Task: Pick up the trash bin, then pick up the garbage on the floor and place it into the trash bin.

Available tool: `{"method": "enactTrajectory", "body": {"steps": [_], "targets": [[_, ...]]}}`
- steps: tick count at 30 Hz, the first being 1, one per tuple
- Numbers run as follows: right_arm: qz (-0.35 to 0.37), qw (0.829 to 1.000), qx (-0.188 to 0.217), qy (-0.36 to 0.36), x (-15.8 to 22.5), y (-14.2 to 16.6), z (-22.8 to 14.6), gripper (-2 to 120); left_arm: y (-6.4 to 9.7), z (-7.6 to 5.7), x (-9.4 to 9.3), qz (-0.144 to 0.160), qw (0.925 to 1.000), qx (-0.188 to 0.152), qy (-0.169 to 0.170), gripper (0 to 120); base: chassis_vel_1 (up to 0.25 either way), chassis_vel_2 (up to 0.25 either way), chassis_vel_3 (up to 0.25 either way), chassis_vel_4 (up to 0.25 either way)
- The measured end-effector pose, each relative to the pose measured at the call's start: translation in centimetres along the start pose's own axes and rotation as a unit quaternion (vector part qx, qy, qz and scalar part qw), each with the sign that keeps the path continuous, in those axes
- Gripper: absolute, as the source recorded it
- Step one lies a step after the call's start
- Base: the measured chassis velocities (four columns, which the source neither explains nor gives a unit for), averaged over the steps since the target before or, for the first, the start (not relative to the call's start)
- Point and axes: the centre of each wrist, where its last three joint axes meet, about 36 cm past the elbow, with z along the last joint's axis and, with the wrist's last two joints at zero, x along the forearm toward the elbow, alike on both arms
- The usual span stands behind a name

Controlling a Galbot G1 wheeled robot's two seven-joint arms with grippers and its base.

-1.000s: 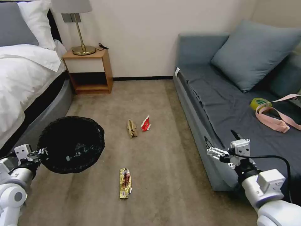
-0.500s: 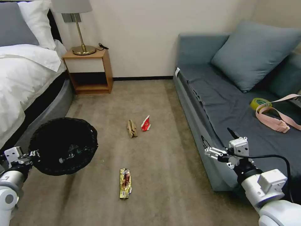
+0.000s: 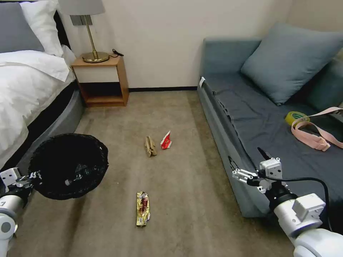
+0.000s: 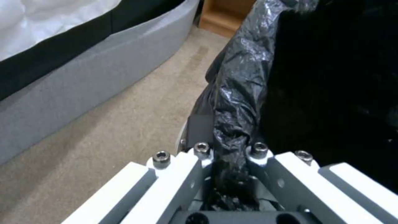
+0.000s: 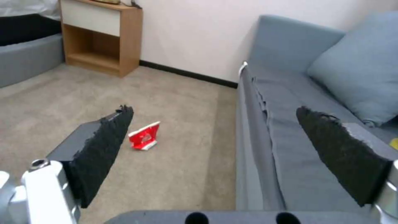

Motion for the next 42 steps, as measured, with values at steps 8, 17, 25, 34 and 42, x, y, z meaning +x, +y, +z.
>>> {"method": "enactTrajectory", "body": {"steps": [8,17,25,34,42], "targets": [[-0.004,1.000,0.000,-0.001,-0.2,-0.1,0.1,100,0.9,-0.2,-0.1,-0.015,0.9999,-0.004,-0.003,1,-0.035,0.040,0.044,-0.043],[-0.012,1.000,0.001,0.000,-0.4,0.0,0.6,100,1.8,-0.6,-0.2,-0.020,0.9997,-0.012,-0.008,1,-0.124,0.137,0.130,-0.134],[-0.026,1.000,0.015,-0.008,-1.0,-0.2,1.4,100,2.4,-0.7,-0.3,-0.015,0.9997,-0.018,-0.006,1,-0.082,0.086,0.084,-0.094],[-0.064,0.998,0.011,-0.022,-4.0,-0.5,1.6,100,3.9,-1.2,-0.3,-0.006,0.9995,-0.028,-0.009,1,0.000,0.000,0.000,0.000],[-0.170,0.985,0.035,0.008,-8.4,0.4,2.0,100,4.7,-1.4,0.1,0.002,0.9993,-0.036,-0.010,1,0.000,0.000,0.000,0.000]]}}
